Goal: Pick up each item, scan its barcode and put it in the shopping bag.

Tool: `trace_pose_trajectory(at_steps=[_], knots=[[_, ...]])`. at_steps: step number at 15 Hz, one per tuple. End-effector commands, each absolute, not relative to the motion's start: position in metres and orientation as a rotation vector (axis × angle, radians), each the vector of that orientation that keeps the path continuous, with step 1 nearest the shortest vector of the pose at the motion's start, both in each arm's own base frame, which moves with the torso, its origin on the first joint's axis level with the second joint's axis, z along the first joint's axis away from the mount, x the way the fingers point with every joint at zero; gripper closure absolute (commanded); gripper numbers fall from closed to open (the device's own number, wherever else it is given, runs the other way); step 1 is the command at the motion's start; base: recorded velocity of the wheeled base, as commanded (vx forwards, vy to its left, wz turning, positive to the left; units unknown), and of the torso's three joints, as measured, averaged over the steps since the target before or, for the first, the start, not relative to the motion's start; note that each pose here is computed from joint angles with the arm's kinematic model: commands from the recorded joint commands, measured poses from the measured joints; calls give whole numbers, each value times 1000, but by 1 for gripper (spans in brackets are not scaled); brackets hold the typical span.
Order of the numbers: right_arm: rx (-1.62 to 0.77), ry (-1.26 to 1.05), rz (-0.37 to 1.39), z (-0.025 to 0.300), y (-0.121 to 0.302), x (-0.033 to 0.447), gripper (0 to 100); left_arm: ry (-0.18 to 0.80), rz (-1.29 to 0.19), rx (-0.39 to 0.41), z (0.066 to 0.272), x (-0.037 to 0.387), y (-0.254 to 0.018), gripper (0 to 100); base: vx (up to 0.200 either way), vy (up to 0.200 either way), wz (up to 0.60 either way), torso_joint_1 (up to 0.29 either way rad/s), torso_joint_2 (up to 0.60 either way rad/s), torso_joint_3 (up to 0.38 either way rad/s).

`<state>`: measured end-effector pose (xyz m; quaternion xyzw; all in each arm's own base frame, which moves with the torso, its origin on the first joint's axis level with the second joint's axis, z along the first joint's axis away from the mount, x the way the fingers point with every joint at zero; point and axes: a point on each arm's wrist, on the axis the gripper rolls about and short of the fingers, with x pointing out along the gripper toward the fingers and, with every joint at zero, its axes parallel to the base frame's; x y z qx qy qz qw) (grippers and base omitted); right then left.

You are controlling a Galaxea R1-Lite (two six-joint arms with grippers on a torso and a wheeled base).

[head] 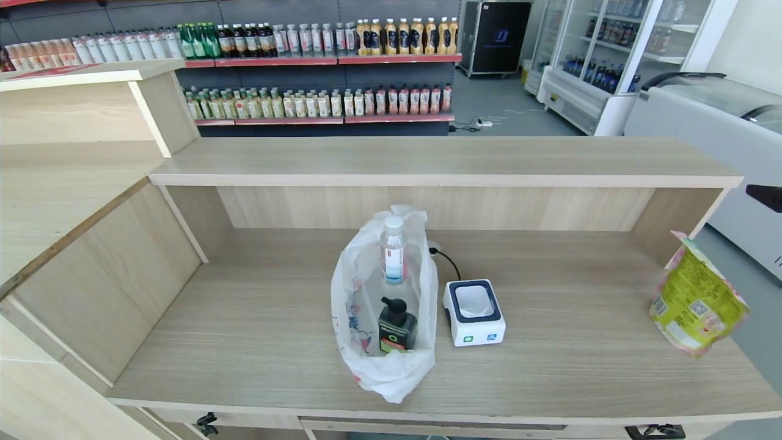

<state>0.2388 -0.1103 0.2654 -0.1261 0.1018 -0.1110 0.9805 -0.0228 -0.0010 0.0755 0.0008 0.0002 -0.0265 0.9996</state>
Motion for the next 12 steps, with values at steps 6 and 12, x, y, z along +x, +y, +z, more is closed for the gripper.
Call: trace_pose_trajectory(at_steps=[6,12], knots=[[-96,569,-250,193,-160,250,0,1,-54,2,76,-23,-1,0,0,0,0,0,0,0],[-82,591,-229,186,-168,271,0,1,-54,2,76,-23,-1,0,0,0,0,0,0,0]])
